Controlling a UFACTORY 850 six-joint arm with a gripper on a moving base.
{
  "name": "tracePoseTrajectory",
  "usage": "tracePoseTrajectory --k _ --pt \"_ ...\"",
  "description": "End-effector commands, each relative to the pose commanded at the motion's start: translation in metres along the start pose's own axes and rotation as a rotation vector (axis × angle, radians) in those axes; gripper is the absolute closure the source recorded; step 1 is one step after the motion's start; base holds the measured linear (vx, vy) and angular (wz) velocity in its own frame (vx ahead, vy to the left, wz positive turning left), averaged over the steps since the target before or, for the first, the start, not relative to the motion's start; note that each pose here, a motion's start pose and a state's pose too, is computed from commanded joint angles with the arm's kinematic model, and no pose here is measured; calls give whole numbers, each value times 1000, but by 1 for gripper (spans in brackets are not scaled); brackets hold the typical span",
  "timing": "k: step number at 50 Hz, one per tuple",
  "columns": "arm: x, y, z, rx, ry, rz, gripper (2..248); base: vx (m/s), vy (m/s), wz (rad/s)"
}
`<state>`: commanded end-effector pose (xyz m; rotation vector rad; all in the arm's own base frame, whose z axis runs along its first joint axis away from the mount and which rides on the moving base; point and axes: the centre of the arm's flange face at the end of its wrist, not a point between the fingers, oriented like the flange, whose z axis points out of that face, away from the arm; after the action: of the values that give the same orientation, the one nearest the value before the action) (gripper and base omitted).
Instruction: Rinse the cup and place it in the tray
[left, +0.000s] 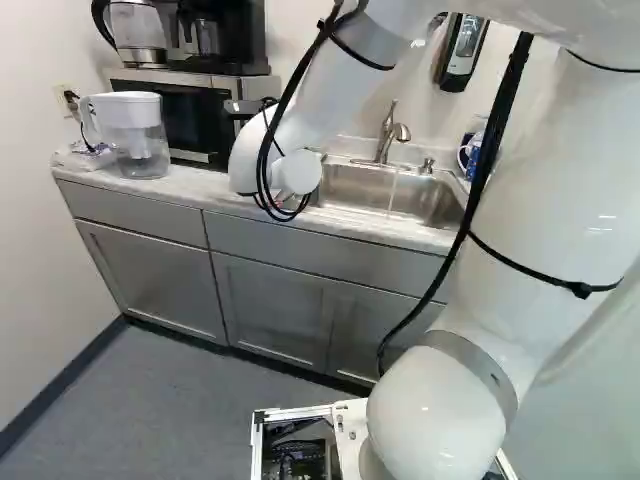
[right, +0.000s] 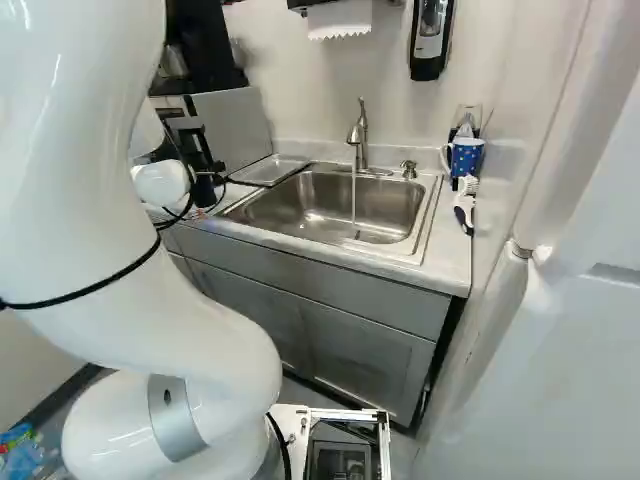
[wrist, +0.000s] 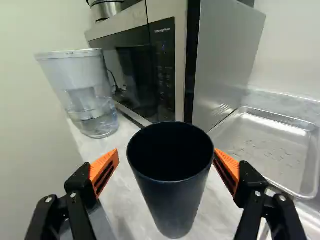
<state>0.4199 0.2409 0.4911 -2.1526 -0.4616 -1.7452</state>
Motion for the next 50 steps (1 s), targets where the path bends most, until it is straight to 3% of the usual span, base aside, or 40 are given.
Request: tracePoseTrajectory --k 27,50 --pt "0 0 0 0 -3 0 3 0 0 0" --pt "-6 0 0 0 -66 0 3 0 0 0"
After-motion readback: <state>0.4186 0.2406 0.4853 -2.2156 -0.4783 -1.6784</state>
